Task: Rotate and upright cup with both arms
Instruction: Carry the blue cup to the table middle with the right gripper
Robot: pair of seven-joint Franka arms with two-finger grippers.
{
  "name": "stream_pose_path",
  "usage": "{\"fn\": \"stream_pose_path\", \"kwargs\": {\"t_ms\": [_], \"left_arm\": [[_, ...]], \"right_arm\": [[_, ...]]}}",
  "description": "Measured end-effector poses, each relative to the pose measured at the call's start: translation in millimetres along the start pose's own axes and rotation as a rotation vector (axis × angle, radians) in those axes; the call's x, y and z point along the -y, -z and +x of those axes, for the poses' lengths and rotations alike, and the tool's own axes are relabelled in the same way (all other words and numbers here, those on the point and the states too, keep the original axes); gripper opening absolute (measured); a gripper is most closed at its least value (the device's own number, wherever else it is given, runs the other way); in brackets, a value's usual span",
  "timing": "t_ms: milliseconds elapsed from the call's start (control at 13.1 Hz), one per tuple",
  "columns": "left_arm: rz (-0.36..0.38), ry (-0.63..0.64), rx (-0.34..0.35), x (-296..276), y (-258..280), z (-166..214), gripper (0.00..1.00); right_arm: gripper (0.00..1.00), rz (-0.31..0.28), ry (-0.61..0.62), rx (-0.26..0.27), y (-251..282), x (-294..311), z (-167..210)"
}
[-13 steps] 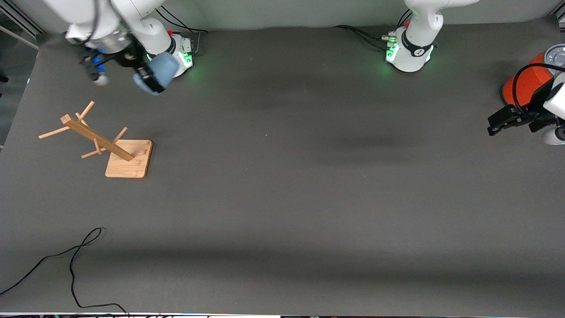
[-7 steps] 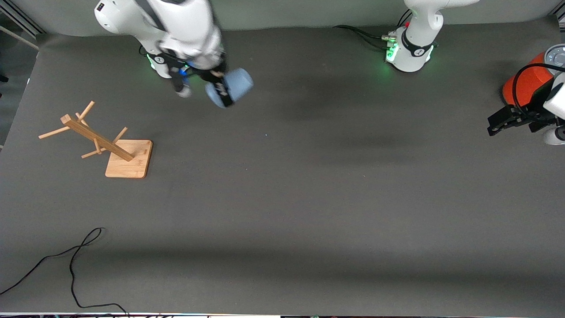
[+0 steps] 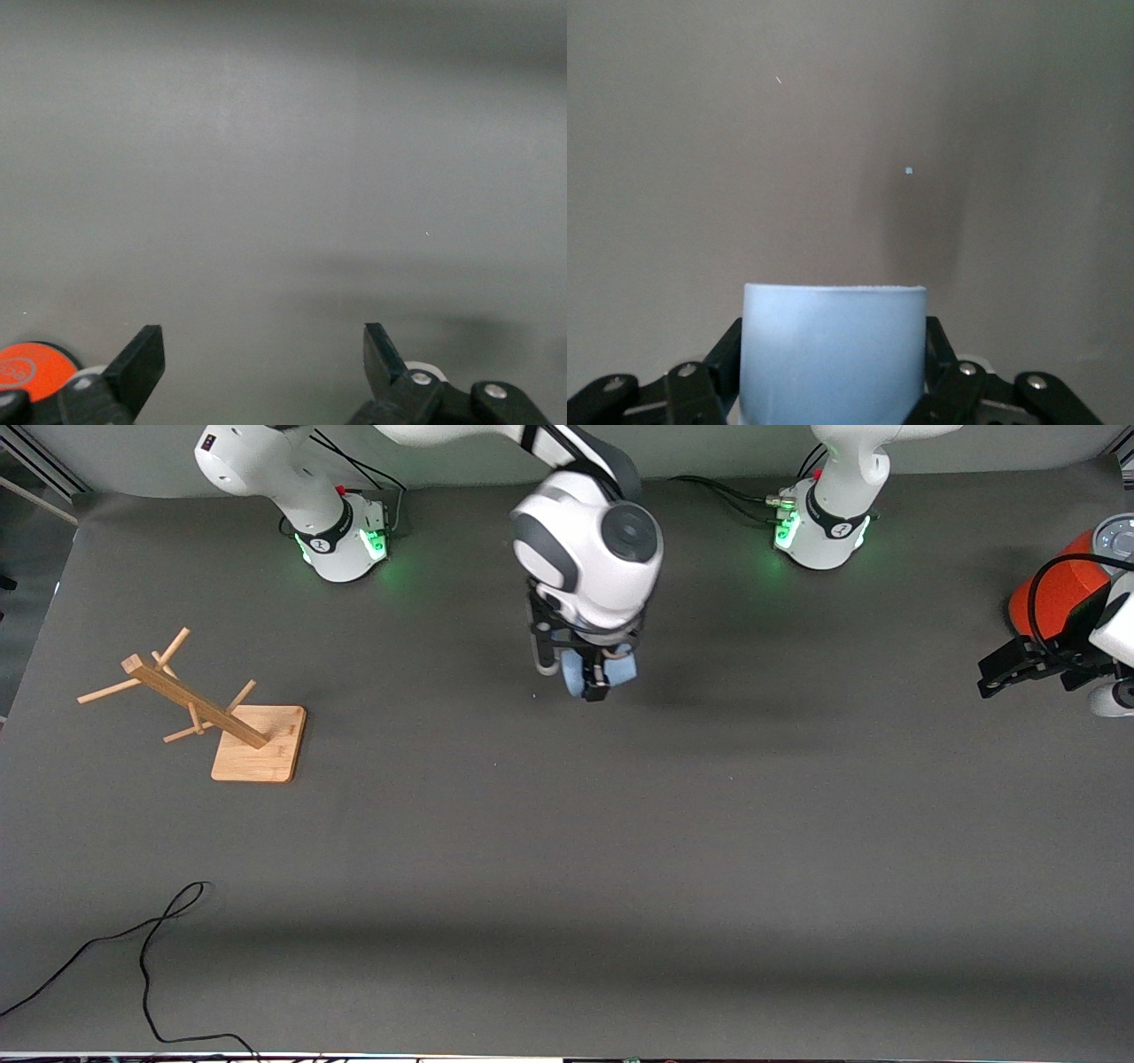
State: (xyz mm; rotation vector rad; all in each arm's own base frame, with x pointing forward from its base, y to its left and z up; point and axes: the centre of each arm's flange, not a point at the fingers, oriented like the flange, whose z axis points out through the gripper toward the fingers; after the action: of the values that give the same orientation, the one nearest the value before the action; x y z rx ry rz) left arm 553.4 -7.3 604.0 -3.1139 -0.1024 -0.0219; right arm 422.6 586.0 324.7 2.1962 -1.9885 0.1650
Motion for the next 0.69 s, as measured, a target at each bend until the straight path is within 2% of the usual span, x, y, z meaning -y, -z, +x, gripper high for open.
{"fn": "stream_pose_path", "kwargs": {"t_ms": [229, 686], "left_arm": [[0.000, 0.000, 0.001, 0.0, -0.4, 0.2, 1.00], [0.000, 0.000, 0.002, 0.0, -0.9, 0.3, 1.00]], "right_arm": [[0.81, 0.021, -0.062, -0.019, -63.0, -0.1, -38.6], [0.81, 0.021, -0.119, -0.041, -129.8, -5.2, -61.5]]}}
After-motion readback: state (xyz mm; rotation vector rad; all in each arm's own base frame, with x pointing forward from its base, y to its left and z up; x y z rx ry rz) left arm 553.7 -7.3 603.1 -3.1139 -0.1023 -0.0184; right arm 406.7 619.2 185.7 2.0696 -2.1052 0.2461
